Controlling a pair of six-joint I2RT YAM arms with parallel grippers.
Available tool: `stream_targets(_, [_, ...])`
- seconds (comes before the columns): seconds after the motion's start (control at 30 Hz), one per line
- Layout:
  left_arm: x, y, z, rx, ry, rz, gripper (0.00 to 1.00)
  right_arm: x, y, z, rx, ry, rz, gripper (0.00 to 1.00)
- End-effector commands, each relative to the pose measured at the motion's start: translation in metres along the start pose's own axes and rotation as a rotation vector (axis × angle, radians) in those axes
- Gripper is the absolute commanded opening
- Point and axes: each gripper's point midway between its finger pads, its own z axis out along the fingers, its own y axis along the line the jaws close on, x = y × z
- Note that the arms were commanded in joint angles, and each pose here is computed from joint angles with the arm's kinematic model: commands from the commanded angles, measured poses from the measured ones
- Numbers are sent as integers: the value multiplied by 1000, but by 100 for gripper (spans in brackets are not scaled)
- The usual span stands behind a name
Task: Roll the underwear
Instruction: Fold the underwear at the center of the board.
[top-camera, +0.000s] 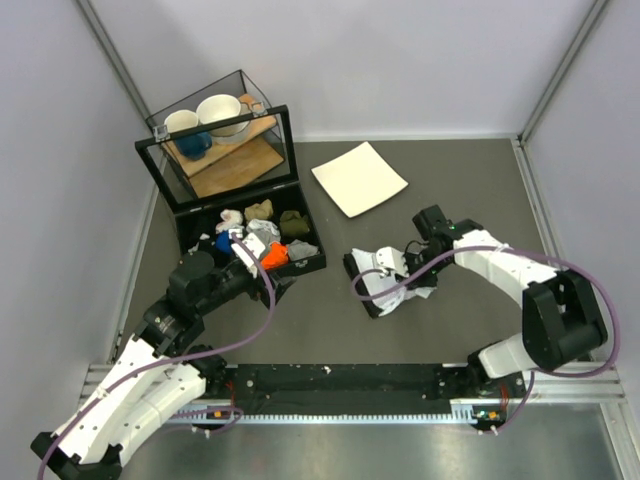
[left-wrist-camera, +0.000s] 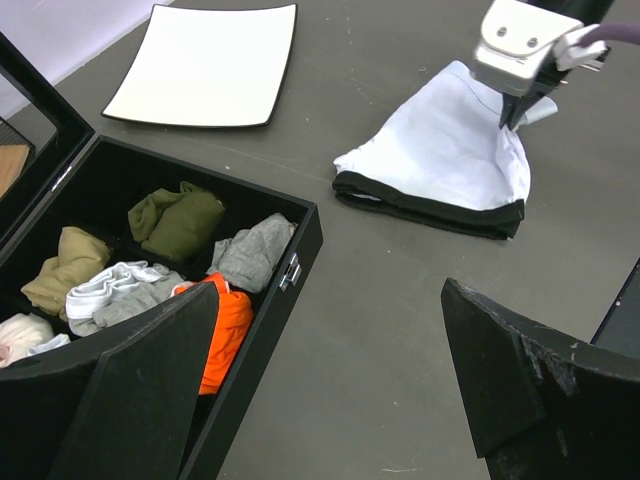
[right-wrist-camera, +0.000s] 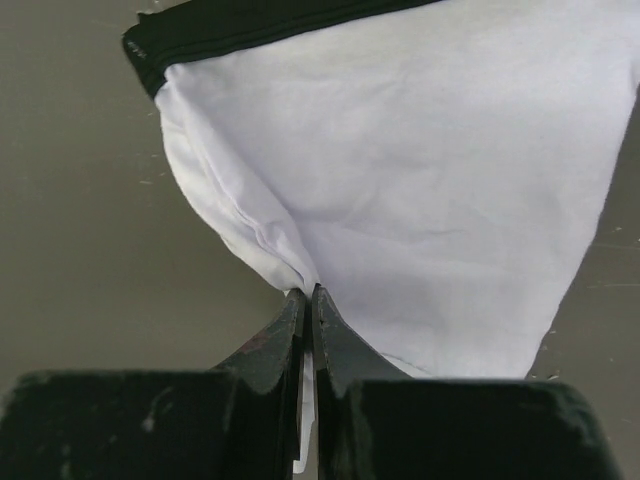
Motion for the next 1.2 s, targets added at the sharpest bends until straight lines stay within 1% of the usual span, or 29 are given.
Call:
stream_targets(0.0, [-10, 0, -2, 2, -45, 20, 99, -11, -22, -5, 14, -6, 58, 0])
stream_targets(0.13, [-11, -1, -1, 7, -47, 22, 99, -12, -46, -9, 42, -5, 101, 0])
stream_targets(0.4, [-10, -1, -1, 10, -45, 26, 99, 1, -82, -5, 77, 15, 229, 0])
stream_targets(0.53, [-9, -1, -1, 12, -43, 23, 99, 6, -103, -4, 130, 26, 286, 0])
stream_targets(0.87, [-8, -2, 0, 17, -40, 22, 99, 27, -121, -4, 221, 97, 430, 0])
stream_targets(0.97, [-8, -3, 0, 21, -42, 22, 99, 29, -123, -5, 237, 108, 465, 6])
stream_targets(1.0, [-8, -3, 0, 21, -42, 24, 99, 29, -125, -5, 245, 104, 471, 11])
stream_targets(1.1, [-8, -3, 1, 21, -40, 23, 99, 23, -130, -14, 281, 89, 497, 19])
stream_targets(1.17, [-8, -3, 1, 21, -40, 23, 99, 18, -136, -22, 313, 75, 506, 21])
